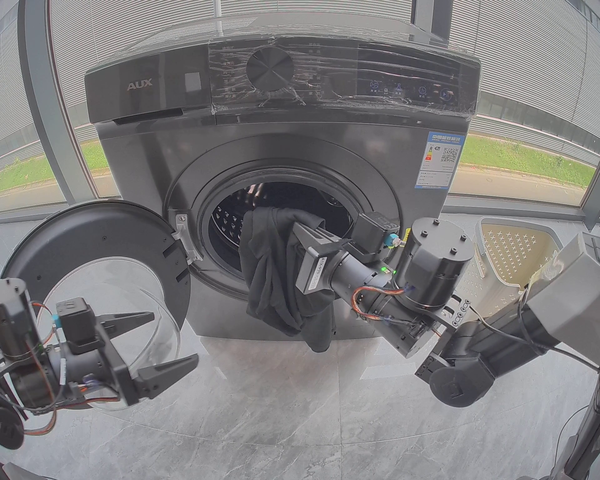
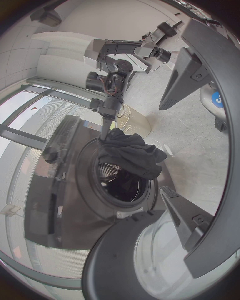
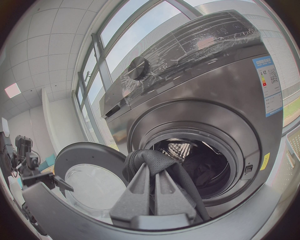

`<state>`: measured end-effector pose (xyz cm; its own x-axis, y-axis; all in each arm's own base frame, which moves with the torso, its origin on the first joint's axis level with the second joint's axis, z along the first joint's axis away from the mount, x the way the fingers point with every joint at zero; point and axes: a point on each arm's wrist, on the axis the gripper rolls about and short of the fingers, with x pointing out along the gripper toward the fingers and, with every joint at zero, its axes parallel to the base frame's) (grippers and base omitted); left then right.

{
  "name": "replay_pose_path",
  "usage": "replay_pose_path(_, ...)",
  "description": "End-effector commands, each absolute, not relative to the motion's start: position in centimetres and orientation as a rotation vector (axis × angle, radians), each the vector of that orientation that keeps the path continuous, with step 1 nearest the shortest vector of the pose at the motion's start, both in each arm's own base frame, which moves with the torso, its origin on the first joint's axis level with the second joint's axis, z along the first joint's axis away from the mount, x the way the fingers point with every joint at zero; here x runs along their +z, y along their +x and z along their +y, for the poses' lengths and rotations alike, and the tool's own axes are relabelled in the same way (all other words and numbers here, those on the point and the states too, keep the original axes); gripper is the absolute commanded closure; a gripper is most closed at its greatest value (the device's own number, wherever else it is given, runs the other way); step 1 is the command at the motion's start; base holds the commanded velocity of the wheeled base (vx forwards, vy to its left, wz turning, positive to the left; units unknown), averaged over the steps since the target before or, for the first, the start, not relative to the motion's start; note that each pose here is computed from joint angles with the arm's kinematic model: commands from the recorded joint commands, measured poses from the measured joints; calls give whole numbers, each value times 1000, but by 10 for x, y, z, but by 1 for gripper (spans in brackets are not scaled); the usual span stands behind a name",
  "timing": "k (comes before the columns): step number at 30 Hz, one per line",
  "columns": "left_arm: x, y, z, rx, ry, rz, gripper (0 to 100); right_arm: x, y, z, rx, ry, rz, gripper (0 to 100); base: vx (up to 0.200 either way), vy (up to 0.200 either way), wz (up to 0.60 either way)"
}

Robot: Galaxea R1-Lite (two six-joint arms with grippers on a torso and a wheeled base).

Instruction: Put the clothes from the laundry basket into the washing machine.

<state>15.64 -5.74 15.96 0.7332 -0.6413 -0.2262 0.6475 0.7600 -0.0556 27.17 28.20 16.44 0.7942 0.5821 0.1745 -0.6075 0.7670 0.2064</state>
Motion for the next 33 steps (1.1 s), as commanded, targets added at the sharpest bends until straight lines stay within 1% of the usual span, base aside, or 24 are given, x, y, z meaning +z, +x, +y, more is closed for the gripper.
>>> replay_pose_path(1, 118, 215, -101, -771, 28, 372, 0, 159, 289, 289, 579, 261, -103, 100, 0, 0, 0)
replay_pose_path(5, 118, 223, -113, -803, 21, 369, 0, 158, 288, 290, 580, 260, -100, 100, 0, 0, 0)
replay_pose_path(6, 116, 225, -122, -824, -7, 388, 0, 159, 286, 291, 585, 261, -100, 100, 0, 0, 0)
replay_pose_path(8, 113, 231, -129, -832, -34, 411, 0, 158, 286, 292, 585, 260, -98, 100, 0, 0, 0)
replay_pose_path(13, 101, 249, -139, -831, -54, 449, 0, 157, 285, 292, 585, 261, -102, 100, 0, 0, 0)
replay_pose_path(16, 99, 254, -141, -828, -72, 459, 0, 158, 285, 292, 585, 262, -104, 100, 0, 0, 0)
replay_pose_path(17, 101, 258, -143, -826, -103, 457, 0, 158, 285, 292, 585, 262, -104, 100, 0, 0, 0)
replay_pose_path(19, 104, 263, -146, -829, -134, 450, 0, 158, 284, 293, 587, 261, -104, 100, 0, 0, 0)
replay_pose_path(29, 86, 282, -155, -806, -133, 437, 0, 159, 280, 294, 596, 264, -116, 100, 0, 0, 0)
replay_pose_path(33, 87, 288, -158, -806, -137, 424, 0, 159, 280, 294, 598, 261, -117, 100, 0, 0, 0)
